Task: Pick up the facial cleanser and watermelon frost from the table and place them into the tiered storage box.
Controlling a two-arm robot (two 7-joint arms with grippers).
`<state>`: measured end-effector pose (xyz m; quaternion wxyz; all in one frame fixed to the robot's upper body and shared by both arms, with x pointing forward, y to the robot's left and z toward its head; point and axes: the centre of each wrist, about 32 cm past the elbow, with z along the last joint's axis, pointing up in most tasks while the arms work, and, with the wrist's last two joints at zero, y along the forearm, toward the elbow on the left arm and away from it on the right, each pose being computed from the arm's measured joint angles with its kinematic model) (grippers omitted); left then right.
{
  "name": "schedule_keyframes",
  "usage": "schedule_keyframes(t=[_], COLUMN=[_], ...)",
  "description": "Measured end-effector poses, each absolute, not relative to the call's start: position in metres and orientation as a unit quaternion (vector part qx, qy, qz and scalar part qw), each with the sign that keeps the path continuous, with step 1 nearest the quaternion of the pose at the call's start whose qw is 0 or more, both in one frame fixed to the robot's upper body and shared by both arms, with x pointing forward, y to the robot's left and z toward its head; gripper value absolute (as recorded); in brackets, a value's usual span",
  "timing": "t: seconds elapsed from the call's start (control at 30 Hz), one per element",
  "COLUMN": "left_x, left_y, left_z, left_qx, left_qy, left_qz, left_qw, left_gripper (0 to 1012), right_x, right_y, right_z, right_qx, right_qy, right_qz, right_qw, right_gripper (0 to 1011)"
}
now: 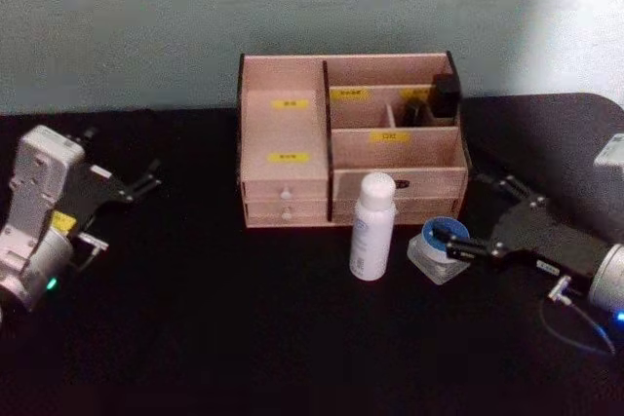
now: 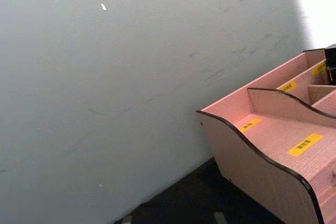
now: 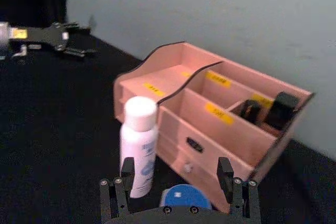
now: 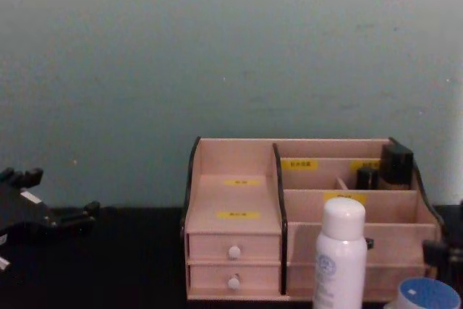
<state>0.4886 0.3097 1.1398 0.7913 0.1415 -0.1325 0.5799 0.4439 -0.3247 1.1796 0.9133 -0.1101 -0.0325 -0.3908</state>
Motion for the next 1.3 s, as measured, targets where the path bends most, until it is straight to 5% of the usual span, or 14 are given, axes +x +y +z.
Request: schedule_keyframes(t=[1.3], left_x=[0.489], left_y=[0.310], left_z=[1.140], left_qx=[0.141], left_qy=[-0.132], left_qz=[0.580], left_qw=[0.791], left_gripper=[1001], right_x=[0.505], right_y=[-0.287], right_z=[1.151], right_qx=[-0.114], right_qy=[0.010], right_qz=[-0.284], right_qw=[0.952], right_gripper=[1002])
